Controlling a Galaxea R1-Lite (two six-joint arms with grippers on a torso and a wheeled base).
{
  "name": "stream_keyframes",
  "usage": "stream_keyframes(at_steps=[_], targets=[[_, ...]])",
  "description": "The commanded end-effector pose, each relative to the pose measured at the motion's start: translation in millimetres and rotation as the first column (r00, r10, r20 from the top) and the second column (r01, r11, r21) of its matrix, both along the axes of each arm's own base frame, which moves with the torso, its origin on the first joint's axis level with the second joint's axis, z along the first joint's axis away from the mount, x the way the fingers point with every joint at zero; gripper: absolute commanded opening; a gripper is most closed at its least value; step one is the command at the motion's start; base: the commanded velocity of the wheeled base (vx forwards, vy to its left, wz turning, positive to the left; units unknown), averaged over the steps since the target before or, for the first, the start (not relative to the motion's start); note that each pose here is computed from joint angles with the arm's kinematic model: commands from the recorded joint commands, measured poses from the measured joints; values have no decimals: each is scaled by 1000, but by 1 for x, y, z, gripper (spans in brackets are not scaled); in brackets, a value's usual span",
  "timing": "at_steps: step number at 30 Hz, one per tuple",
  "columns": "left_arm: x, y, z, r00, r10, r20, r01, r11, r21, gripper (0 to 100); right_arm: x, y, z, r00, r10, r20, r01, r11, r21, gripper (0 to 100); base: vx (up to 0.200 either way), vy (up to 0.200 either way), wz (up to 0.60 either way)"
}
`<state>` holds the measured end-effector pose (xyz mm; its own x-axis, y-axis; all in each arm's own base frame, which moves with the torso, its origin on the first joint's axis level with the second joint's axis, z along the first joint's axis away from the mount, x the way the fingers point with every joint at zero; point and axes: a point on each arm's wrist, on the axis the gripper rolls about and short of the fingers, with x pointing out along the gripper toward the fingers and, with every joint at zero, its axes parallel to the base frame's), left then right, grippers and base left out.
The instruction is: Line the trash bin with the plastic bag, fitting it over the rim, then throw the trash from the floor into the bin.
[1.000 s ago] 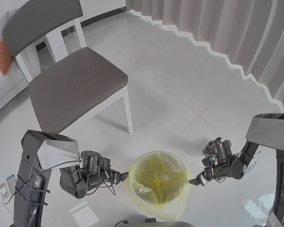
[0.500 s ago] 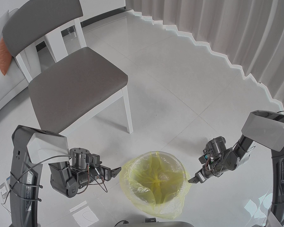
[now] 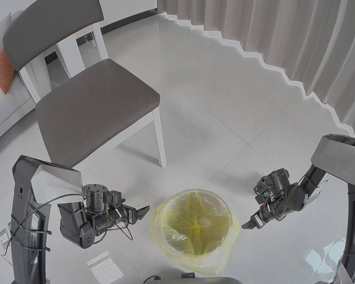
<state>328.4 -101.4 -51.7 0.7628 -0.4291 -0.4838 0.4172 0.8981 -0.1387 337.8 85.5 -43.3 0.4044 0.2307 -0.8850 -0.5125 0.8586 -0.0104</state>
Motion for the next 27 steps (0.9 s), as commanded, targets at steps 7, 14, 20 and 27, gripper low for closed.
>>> stream_keyframes(at_steps=[7,14,20,27], targets=[[-10,2,4,999,-6,35,7,1000,-30,100,-21,-39,64,987,-95,129,93,995,25,100,0,0,0],[-9,3,9,996,0,85,4,999,-44,100,-11,-58,66,973,-144,179,141,990,26,100,0,0,0],[-16,2,11,995,-9,104,14,999,-49,100,12,-68,52,955,-133,264,135,991,11,100,0,0,0],[-17,0,15,994,-15,110,21,998,-51,100,51,-79,25,947,-138,291,155,987,-37,100,0,0,0]])
